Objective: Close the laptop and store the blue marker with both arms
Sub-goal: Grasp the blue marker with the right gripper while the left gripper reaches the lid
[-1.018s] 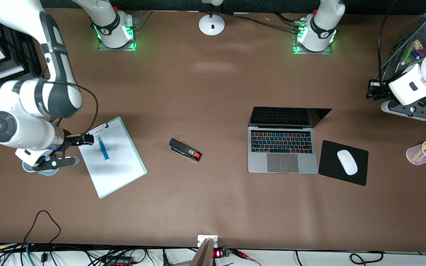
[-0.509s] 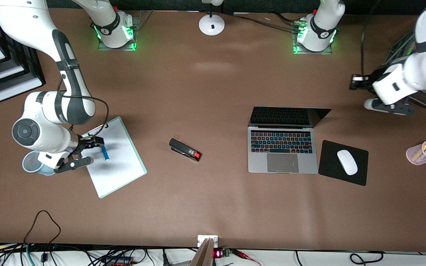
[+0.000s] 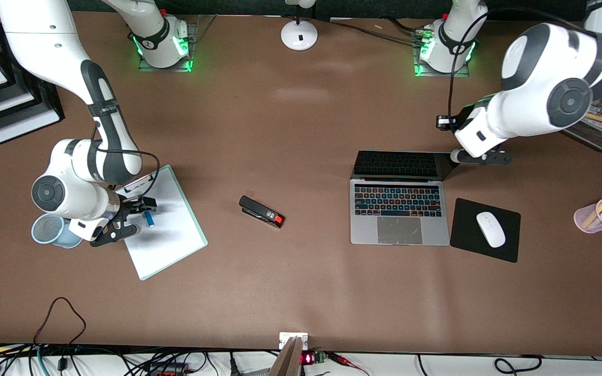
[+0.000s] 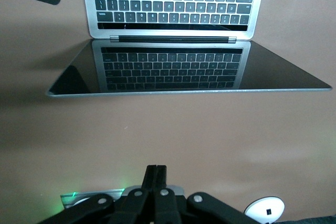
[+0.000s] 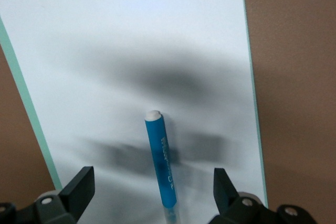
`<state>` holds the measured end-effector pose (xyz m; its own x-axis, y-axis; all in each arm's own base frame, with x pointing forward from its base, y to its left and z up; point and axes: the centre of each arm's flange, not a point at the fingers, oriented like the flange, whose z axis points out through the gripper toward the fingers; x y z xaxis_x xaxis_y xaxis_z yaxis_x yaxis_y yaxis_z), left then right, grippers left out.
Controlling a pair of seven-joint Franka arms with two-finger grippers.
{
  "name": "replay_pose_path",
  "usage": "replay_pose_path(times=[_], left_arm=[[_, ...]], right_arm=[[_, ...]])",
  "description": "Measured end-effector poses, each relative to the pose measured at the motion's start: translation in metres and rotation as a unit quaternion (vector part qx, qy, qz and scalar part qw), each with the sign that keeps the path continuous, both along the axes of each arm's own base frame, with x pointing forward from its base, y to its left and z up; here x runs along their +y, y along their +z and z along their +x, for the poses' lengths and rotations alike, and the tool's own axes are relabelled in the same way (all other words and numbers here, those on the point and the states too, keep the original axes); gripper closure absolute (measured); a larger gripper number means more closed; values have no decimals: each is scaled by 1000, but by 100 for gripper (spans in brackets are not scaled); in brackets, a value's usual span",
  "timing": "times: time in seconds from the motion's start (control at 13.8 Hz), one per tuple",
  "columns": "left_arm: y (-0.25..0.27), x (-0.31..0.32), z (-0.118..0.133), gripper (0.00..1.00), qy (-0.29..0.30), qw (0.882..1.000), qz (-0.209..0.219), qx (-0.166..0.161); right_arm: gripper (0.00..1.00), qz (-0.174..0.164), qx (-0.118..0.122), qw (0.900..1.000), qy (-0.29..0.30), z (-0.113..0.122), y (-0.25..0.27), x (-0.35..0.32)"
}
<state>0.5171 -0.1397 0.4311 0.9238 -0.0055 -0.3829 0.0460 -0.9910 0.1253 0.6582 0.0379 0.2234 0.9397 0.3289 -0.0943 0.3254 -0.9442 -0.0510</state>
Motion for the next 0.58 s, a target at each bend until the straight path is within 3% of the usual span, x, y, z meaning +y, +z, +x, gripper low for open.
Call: replay_pose_path(times=[0.36,0.58], left_arm=[[-58,-25,-18,99,-3,1000,4,-26],[-80,-30,-10,99,6,998,-5,-70]], right_arm=[[7,1,-2,1000,8,0,-4,9],[10,0,-5,1000,9,1,-11,10]])
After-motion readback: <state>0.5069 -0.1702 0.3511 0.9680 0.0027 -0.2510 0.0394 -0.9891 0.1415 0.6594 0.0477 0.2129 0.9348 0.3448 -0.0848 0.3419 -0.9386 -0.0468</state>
